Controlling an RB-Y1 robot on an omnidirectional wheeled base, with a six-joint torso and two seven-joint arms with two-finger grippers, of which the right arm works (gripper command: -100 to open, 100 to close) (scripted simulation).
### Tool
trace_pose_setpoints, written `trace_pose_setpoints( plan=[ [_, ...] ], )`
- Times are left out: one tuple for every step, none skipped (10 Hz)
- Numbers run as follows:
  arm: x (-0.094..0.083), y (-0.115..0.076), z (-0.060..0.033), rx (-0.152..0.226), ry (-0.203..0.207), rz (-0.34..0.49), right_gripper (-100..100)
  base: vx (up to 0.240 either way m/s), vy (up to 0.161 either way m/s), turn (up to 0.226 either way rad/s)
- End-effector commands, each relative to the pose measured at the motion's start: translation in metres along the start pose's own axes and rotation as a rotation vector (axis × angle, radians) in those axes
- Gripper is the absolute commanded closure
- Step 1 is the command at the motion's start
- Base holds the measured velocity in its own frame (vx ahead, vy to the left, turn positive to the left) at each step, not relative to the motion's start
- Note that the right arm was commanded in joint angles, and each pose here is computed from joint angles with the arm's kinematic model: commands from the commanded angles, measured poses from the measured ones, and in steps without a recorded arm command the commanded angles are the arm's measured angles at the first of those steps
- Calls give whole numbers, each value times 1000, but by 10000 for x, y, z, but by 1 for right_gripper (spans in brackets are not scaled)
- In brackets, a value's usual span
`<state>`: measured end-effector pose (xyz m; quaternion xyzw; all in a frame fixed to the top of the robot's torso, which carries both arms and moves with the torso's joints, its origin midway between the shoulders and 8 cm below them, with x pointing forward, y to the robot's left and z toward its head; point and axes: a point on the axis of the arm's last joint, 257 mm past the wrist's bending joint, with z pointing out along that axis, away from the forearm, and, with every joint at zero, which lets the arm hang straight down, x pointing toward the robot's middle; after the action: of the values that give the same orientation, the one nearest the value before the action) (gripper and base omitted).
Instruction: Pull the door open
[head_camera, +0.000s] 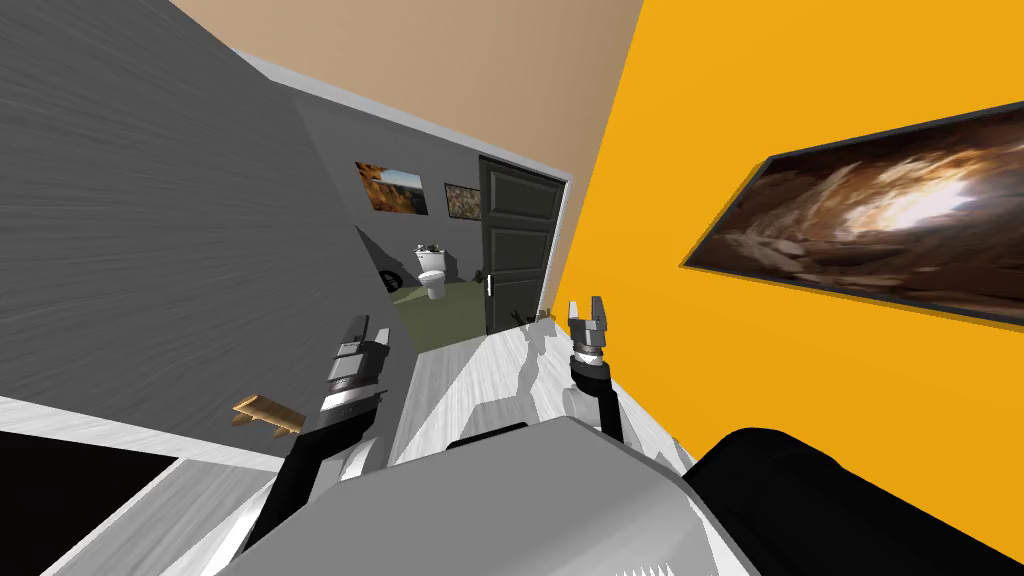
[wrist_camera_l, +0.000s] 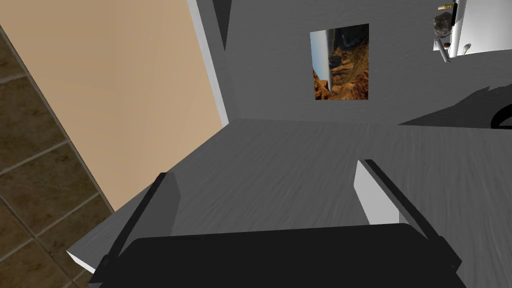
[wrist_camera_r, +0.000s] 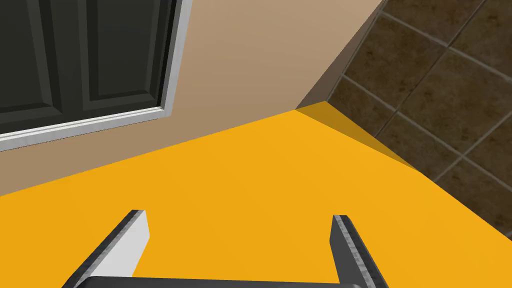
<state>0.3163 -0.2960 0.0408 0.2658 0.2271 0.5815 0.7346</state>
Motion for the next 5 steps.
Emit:
trace_pose_setpoints(
  plan=[
    [-16,-109,-35,18,-3,43,-100,46,-5,175],
    [-28,-179,-58,29,-6,71,-100,107,-7,193],
    [-42,-253,-84,41,-10,100,-100,139,-11,175],
    [-53,-303,-102,49,-14,119,-100,119,-29,129],
    [-74,-402,-138,65,-21,158,-100,127,-28,185]
  ],
)
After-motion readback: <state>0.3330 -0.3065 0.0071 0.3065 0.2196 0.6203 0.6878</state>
